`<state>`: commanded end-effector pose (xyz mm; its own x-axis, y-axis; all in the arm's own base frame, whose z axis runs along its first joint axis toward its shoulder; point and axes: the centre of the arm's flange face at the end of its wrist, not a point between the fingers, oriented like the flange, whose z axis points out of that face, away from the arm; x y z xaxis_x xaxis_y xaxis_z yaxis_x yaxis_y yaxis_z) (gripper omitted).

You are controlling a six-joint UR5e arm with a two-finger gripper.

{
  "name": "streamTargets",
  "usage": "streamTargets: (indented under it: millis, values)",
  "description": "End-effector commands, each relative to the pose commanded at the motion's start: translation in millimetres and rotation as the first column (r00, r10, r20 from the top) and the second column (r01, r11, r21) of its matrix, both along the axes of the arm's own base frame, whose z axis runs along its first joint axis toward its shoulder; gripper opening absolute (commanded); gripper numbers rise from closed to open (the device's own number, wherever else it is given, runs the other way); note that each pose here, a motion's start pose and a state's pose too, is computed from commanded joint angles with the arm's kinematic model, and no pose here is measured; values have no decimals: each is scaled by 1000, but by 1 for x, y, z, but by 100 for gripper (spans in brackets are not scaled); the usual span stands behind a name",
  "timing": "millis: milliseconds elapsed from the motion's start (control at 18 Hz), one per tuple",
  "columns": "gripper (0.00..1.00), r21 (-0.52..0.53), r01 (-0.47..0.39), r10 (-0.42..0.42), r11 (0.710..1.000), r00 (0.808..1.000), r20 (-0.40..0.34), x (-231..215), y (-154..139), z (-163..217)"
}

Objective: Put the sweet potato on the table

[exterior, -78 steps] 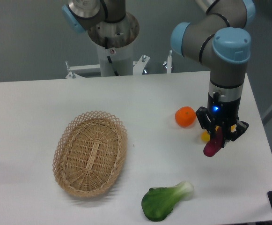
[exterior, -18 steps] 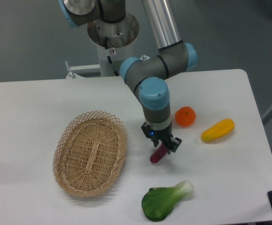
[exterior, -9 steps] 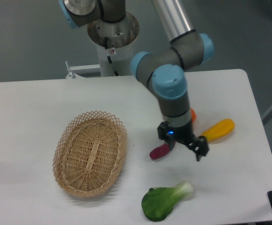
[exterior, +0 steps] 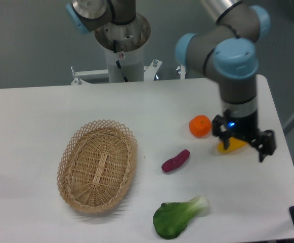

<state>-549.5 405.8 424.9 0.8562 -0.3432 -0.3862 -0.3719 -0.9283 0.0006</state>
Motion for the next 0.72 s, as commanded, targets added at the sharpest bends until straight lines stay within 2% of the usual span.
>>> streamTargets:
  millis: [167,722]
  values:
    - [100,8,59,-59,998,998,2,-5,-15,3]
    - [100,30,57,-58,998,998,15,-3,-21,2]
